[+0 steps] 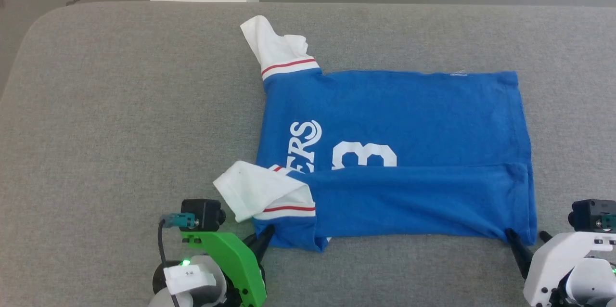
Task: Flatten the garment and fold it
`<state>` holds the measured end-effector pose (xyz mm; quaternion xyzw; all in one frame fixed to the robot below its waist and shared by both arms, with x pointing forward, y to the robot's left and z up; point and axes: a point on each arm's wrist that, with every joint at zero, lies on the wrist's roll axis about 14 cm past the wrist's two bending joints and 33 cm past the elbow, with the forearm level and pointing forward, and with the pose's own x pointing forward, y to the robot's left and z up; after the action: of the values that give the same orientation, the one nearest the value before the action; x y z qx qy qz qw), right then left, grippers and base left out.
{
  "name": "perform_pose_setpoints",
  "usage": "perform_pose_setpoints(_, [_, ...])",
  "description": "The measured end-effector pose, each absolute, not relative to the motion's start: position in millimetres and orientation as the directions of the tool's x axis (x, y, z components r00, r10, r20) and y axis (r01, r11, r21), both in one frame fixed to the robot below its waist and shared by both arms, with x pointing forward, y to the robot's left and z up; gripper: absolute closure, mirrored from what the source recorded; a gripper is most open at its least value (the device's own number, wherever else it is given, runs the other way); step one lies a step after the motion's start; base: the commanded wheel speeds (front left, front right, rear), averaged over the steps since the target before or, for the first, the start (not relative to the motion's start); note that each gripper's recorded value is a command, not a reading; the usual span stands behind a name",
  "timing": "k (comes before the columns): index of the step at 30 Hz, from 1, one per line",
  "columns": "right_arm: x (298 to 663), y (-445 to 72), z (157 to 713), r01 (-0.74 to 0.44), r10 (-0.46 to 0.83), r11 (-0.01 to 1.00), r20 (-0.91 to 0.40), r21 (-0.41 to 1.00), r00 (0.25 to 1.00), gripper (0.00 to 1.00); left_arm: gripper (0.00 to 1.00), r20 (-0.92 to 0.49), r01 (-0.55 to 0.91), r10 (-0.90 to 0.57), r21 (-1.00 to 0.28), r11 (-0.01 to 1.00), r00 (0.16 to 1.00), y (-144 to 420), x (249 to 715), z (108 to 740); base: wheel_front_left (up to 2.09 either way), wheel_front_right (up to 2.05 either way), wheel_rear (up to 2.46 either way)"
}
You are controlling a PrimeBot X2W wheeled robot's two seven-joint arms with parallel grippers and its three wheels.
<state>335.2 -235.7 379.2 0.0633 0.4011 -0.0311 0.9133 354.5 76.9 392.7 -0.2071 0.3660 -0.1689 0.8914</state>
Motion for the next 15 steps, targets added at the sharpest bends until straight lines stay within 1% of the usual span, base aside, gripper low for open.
perform_pose_setpoints(2, [334,-234,376,0.106,0.0,0.99,-0.75,0.093,0.661,0.0,1.0,-0.584,0.147,-0.451,-0.493,0.858,0.675,78,354,392,0.0,0.0,0.0])
perform_pose_setpoints(3, [335,-235,376,0.108,-0.002,0.99,-0.75,0.093,0.662,0.48,1.0,-0.584,0.145,-0.451,-0.495,0.857,0.675,78,354,392,0.0,0.0,0.0])
perform_pose_setpoints(4, [336,-236,376,0.11,-0.004,0.99,-0.75,0.092,0.661,0.67,1.0,-0.583,0.143,-0.452,-0.497,0.856,0.675,78,354,392,0.0,0.0,0.0])
perform_pose_setpoints(5, [337,-237,375,0.113,-0.006,0.989,-0.751,0.091,0.661,1.0,1.0,-0.583,0.142,-0.451,-0.498,0.856,0.675,78,354,392,0.0,0.0,0.0])
perform_pose_setpoints(11, [342,-239,380,0.127,-0.016,0.987,-0.723,0.099,0.69,1.0,1.0,-0.572,0.131,-0.444,-0.504,0.854,0.69,81,357,394,0.0,0.0,0.0])
perform_pose_setpoints(15, [346,-244,393,0.143,-0.03,0.984,-0.681,0.11,0.732,1.0,1.0,-0.546,0.112,-0.431,-0.52,0.847,0.719,87,361,401,0.0,0.0,0.0])
